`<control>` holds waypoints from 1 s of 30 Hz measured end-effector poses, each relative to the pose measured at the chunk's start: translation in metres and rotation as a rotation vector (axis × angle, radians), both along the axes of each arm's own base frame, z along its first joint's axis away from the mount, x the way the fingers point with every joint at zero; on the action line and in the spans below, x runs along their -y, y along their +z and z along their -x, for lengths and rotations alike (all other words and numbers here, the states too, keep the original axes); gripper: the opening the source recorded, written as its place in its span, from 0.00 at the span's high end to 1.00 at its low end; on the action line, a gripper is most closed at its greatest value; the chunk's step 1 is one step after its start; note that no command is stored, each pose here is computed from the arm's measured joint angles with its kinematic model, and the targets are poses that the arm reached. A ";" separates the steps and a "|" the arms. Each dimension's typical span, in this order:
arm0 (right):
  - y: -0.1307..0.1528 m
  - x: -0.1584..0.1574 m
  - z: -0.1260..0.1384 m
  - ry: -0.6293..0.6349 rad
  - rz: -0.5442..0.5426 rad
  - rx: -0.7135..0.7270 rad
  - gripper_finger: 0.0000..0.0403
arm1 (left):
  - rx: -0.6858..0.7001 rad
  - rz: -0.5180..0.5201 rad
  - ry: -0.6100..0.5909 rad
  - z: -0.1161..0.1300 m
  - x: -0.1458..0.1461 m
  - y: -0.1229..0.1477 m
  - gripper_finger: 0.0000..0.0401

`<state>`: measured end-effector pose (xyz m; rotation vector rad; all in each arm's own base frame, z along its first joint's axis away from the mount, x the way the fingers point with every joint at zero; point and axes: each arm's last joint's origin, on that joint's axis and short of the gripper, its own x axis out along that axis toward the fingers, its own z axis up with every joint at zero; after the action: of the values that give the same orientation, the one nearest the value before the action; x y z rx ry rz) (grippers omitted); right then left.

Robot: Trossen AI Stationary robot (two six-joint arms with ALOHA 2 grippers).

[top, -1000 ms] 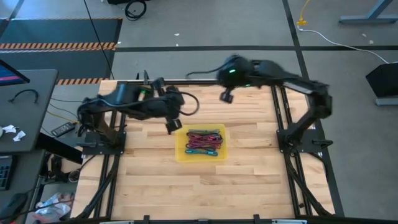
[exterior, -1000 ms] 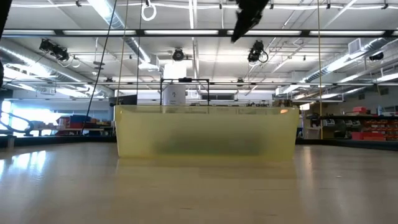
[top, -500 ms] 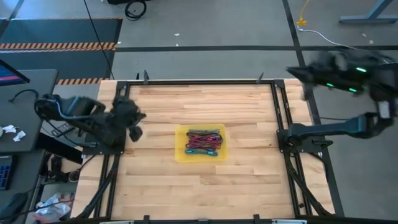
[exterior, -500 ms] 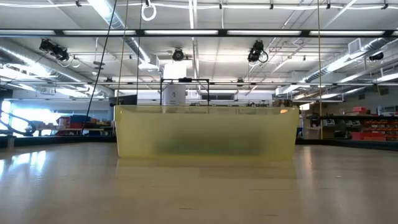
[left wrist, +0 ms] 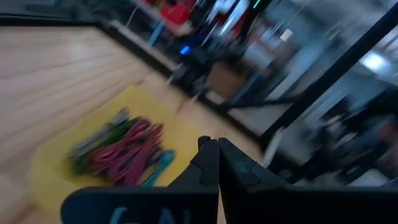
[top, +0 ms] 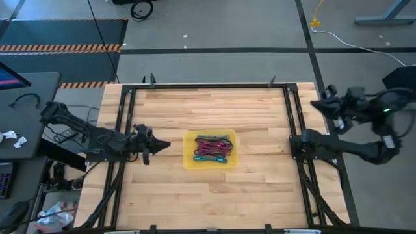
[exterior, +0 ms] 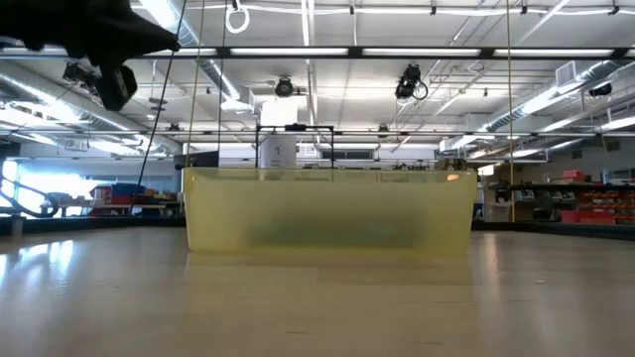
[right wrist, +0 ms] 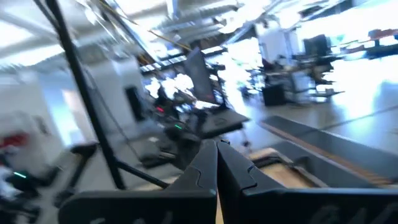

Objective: Pick and place USB-C Cables
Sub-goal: Return to Home Position

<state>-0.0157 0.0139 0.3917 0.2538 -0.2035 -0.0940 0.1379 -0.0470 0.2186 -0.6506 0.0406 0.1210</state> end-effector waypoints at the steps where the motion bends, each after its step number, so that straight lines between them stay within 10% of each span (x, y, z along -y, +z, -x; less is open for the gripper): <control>1: -0.009 0.001 -0.005 0.024 -0.018 0.023 1.00 | 0.042 0.017 -0.001 0.000 0.000 -0.008 1.00; 12: -0.072 0.016 -0.052 0.201 -0.071 0.139 1.00 | 0.038 -0.115 0.053 -0.023 -0.047 -0.011 1.00; 20: -0.043 0.001 -0.014 0.136 -0.006 0.037 1.00 | 0.005 -0.232 -0.132 -0.050 -0.115 0.042 0.99; 30: -0.082 0.014 -0.043 0.125 -0.045 0.041 1.00 | -0.072 -0.359 -0.122 -0.063 -0.090 0.061 0.99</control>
<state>0.0269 0.0004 0.3102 0.3130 -0.2258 0.0308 0.2009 0.0434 0.2801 -0.2842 0.1245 0.0320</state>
